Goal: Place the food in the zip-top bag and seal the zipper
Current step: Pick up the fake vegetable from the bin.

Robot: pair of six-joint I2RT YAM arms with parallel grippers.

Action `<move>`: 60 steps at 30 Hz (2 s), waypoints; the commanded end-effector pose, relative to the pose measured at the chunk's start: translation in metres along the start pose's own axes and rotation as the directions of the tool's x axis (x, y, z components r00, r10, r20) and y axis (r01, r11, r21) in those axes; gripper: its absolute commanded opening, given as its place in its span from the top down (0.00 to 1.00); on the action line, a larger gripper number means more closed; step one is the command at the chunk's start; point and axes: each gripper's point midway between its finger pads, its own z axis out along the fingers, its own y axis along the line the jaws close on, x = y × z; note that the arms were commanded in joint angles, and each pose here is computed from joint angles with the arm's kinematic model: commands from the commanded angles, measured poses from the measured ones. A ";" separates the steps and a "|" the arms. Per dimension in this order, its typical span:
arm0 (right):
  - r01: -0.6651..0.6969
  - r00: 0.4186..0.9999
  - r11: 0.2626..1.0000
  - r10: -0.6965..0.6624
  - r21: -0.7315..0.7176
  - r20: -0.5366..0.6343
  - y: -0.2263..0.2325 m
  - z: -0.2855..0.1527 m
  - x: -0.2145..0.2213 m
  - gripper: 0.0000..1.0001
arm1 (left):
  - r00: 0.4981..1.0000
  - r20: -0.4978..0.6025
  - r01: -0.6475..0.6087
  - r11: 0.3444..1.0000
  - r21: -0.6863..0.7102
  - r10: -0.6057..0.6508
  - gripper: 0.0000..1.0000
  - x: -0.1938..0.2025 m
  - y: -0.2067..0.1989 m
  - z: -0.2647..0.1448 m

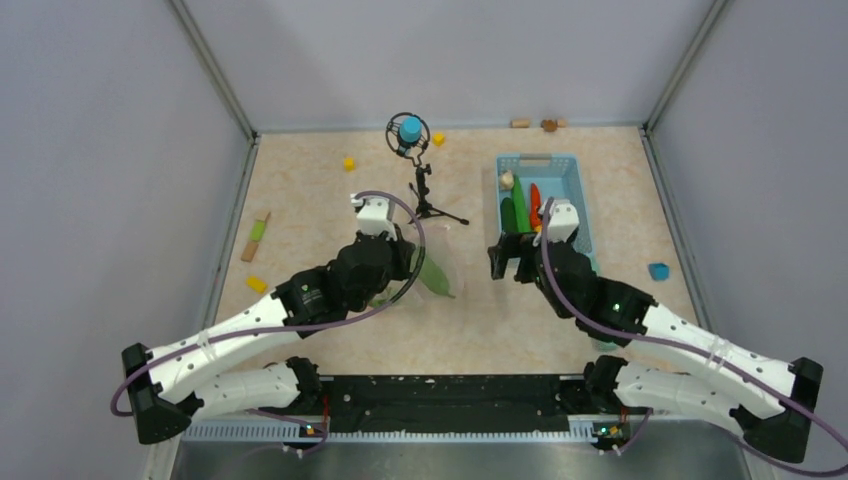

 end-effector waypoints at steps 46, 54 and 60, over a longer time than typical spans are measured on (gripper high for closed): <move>0.065 0.914 0.878 0.138 0.475 -0.382 -0.194 0.122 0.047 0.59 | 0.995 -0.075 -0.065 0.997 -0.046 0.061 1.00 0.024 0.023 0.017; -0.020 0.973 0.926 0.104 0.376 -0.206 -0.169 0.092 -0.002 0.71 | 0.994 -0.091 -0.064 0.998 0.008 0.064 1.00 0.031 0.018 0.014; -0.073 0.992 0.995 0.066 -0.066 -0.104 -0.089 0.066 -0.028 0.73 | 0.993 -0.100 -0.063 0.998 0.007 0.064 1.00 0.033 0.018 0.013</move>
